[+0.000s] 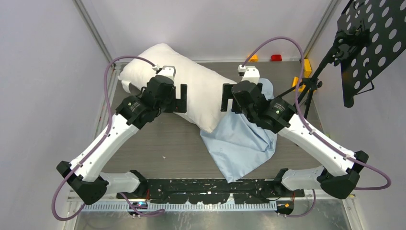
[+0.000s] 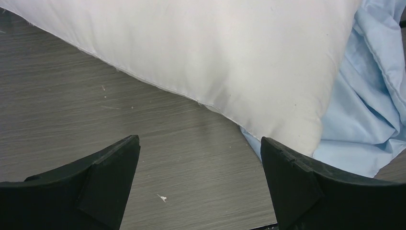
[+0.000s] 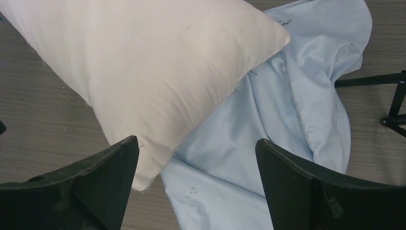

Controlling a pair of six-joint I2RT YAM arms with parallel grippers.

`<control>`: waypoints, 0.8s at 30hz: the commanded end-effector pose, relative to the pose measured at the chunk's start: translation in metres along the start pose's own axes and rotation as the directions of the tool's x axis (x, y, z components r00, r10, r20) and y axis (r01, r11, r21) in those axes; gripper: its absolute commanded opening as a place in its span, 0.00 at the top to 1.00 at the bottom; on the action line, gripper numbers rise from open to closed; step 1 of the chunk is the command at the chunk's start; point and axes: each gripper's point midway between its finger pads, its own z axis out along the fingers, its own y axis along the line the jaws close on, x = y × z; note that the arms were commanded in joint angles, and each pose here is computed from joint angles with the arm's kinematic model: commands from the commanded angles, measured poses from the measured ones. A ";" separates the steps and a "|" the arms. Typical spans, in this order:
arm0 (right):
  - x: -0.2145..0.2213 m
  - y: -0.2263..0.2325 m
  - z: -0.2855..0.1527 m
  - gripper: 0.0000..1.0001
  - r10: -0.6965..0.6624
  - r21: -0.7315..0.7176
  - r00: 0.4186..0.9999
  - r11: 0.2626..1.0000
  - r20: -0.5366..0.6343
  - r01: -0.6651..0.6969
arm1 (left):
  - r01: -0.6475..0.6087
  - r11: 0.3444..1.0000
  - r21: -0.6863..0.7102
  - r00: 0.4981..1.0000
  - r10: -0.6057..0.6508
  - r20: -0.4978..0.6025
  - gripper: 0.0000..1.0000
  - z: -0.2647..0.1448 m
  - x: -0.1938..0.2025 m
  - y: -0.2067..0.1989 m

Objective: Put the pillow into the pillowcase

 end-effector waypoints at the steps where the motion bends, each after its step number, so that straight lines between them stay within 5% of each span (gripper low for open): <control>1: 0.004 0.005 0.006 0.04 -0.013 -0.011 1.000 1.000 -0.011 0.013 | 0.028 0.999 -0.027 1.000 -0.028 0.003 0.00 0.005 0.007 0.004; 20: 0.046 0.008 0.043 0.04 0.003 0.037 0.997 0.999 -0.083 0.000 | 0.182 0.983 -0.023 0.977 -0.184 -0.108 0.00 0.179 -0.013 -0.026; 22: 0.050 0.008 0.048 0.04 0.000 0.044 0.996 0.999 -0.091 0.004 | 0.198 0.979 -0.043 0.971 -0.202 -0.128 0.08 0.196 -0.003 -0.021; 24: 0.054 0.010 0.053 0.04 -0.004 0.046 0.995 0.999 -0.102 0.009 | 0.215 0.970 -0.112 0.959 -0.231 -0.164 0.35 0.203 0.012 0.000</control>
